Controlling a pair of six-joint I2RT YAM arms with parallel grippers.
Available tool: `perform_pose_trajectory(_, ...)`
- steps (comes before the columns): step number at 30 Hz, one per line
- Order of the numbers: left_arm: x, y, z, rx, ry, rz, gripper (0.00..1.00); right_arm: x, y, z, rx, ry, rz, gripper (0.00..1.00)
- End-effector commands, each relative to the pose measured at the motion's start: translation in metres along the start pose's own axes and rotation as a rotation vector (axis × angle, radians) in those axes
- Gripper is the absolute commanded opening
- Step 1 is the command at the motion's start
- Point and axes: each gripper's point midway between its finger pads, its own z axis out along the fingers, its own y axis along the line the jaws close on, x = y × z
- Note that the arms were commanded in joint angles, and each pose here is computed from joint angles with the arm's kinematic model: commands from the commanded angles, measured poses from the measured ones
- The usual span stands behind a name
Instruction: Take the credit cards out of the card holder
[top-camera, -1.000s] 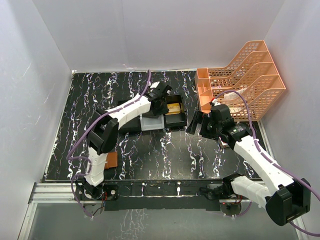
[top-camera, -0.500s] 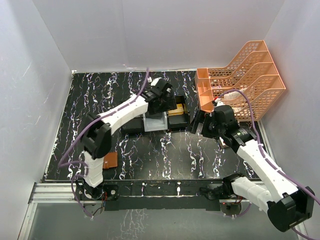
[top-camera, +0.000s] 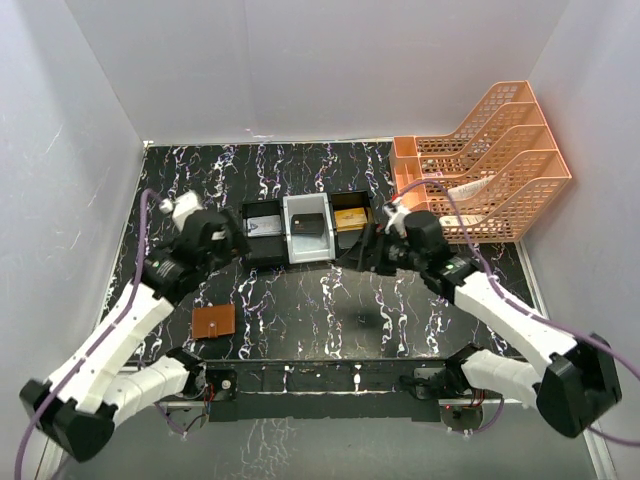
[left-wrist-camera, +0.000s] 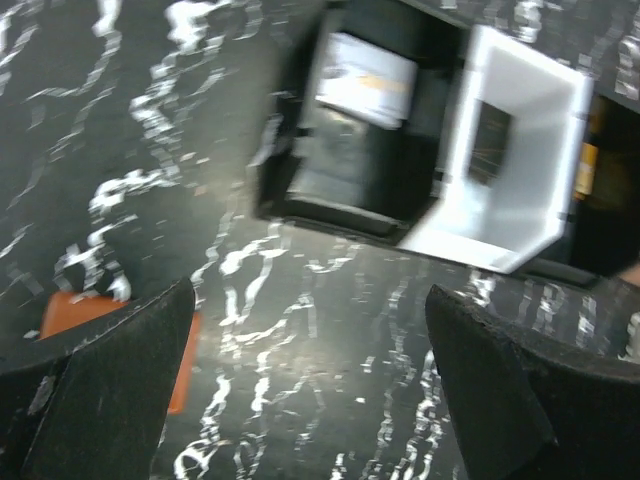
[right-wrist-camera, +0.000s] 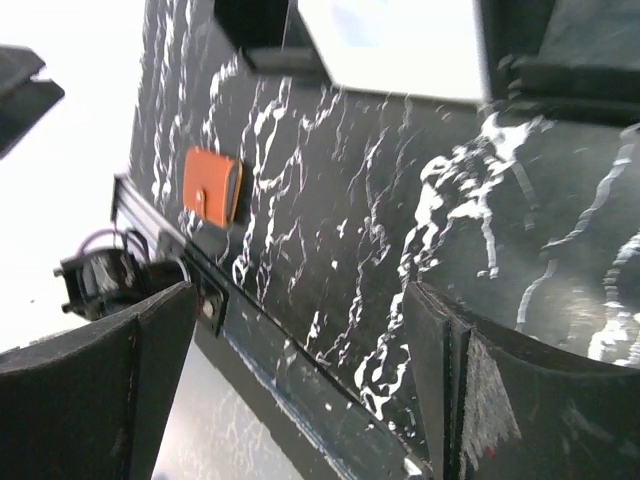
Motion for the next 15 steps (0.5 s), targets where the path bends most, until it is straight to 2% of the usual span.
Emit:
perform_pose_trajectory(1, 0.035, 0.063, 0.0, -0.139, 0.099, -0.066, 0.99, 0.003, 0.066, 0.021, -0.117, -0.001, -0.125, 0.82)
perform_pose_trajectory(5, 0.072, 0.091, 0.011, -0.266, 0.266, -0.125, 0.99, 0.033, 0.077, 0.045, -0.078, 0.058, -0.078, 0.8)
perform_pose_trajectory(7, 0.082, 0.111, 0.012, -0.36, 0.311, -0.169, 0.99, 0.052, 0.083, 0.052, -0.077, 0.09, -0.055, 0.8)
perform_pose_trajectory(15, 0.082, 0.159, 0.012, -0.587, 0.244, -0.344, 0.99, 0.119, 0.088, 0.062, -0.039, 0.206, 0.015, 0.81)
